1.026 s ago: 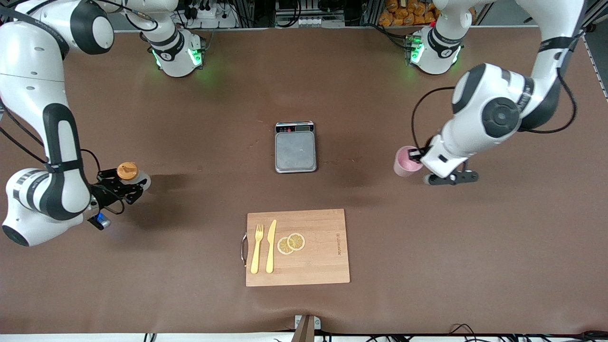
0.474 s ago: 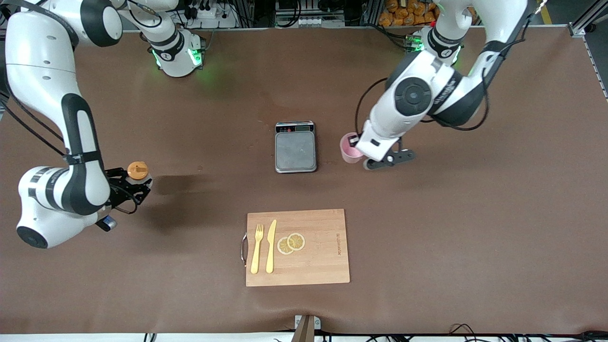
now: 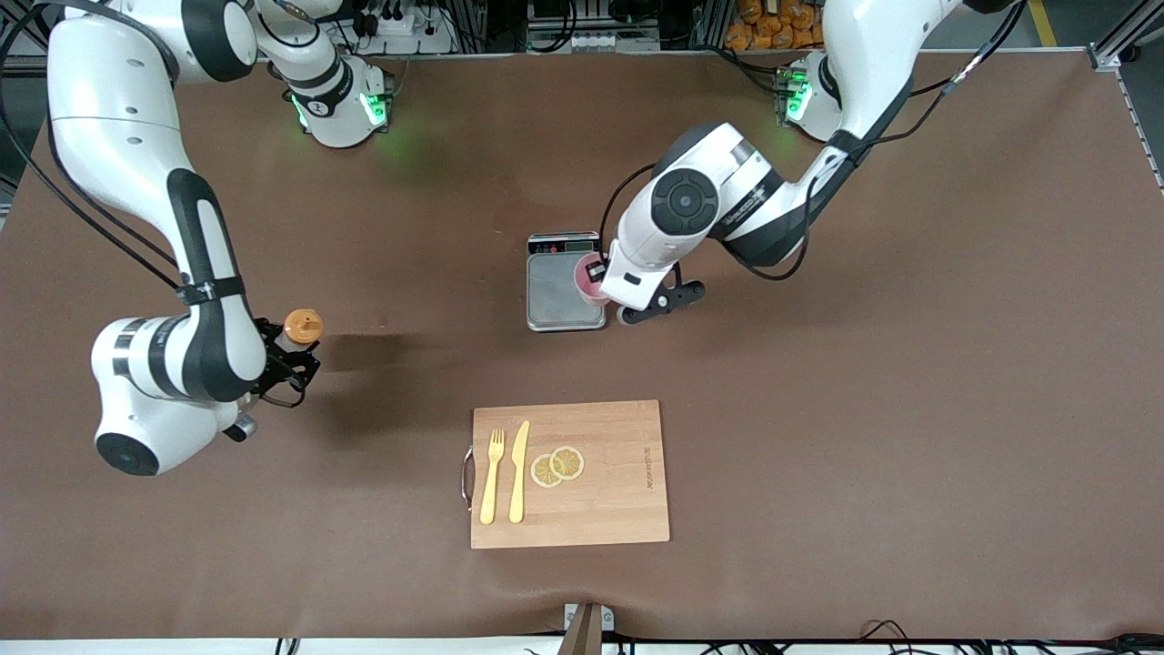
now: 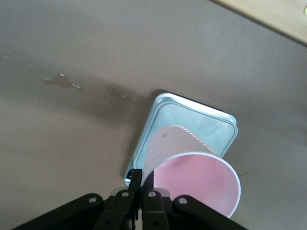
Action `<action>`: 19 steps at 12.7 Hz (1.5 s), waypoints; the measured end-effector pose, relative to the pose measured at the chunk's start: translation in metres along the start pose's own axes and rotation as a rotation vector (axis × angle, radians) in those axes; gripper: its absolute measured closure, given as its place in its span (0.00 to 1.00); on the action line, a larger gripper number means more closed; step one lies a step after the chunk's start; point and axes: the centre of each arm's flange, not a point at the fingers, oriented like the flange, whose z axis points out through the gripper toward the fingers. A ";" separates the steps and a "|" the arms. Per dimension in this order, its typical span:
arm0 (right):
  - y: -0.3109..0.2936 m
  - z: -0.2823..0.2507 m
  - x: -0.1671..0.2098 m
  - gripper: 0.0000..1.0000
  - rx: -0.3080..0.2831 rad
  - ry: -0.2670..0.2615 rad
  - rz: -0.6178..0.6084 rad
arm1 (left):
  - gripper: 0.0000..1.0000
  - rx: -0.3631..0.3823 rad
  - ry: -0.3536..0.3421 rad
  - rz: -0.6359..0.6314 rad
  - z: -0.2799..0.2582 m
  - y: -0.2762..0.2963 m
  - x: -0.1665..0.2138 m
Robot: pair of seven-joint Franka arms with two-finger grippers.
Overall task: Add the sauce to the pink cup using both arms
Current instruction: 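Carry the cup onto the scale with the left gripper while the right gripper lifts, then release the cup and raise the left gripper while the right gripper carries the bottle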
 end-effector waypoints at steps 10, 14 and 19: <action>-0.048 0.011 -0.061 0.48 -0.051 0.060 0.131 | 0.96 -0.010 0.023 0.022 0.054 0.025 -0.024; -0.072 0.021 -0.094 0.49 -0.072 0.096 0.178 | 0.96 -0.014 0.047 0.012 0.075 0.028 -0.021; -0.085 0.026 -0.112 0.49 -0.068 0.124 0.250 | 0.79 -0.015 0.045 -0.010 0.078 0.027 -0.019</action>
